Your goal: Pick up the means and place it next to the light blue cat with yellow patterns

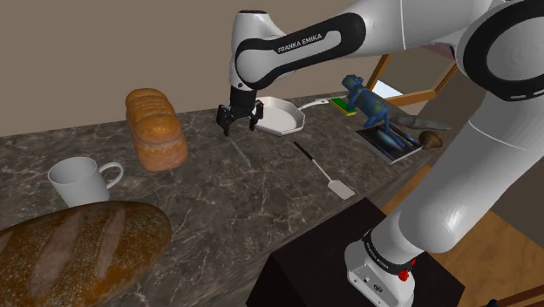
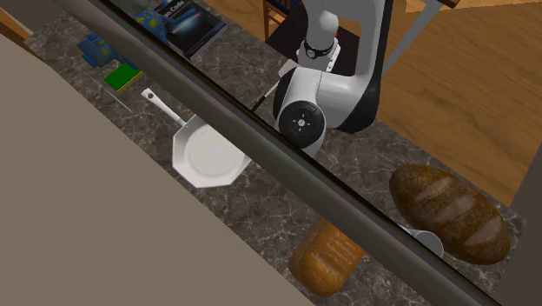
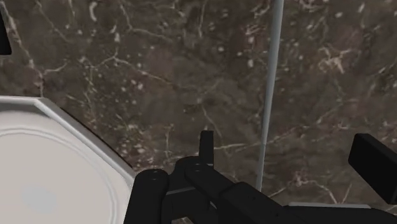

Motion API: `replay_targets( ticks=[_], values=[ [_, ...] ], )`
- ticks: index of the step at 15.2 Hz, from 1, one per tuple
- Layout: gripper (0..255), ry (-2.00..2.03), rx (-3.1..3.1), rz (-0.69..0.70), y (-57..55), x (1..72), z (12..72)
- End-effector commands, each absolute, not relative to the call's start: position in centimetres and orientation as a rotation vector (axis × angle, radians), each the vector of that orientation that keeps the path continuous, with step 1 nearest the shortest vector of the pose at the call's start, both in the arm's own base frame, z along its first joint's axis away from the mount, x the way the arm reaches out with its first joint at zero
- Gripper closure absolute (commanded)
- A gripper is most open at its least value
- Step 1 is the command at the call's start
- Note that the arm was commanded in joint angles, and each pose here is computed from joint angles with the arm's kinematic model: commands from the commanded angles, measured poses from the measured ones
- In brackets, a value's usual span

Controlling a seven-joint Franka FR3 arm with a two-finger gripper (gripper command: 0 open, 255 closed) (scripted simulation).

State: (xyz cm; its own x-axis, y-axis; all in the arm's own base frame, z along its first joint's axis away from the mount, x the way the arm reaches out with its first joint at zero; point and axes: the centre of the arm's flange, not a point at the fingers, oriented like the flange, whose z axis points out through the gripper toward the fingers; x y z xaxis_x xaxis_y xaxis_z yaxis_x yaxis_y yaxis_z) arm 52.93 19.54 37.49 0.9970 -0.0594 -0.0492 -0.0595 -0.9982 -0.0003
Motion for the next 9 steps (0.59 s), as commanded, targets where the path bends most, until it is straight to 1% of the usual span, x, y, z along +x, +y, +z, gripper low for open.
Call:
replay_targets(
  ticks=[1,9],
  values=[
    [0,0.104,-3.134,0.081,20.0,53.7,36.3],
    [0,0.104,-3.134,0.081,20.0,53.5,32.9]
  ],
)
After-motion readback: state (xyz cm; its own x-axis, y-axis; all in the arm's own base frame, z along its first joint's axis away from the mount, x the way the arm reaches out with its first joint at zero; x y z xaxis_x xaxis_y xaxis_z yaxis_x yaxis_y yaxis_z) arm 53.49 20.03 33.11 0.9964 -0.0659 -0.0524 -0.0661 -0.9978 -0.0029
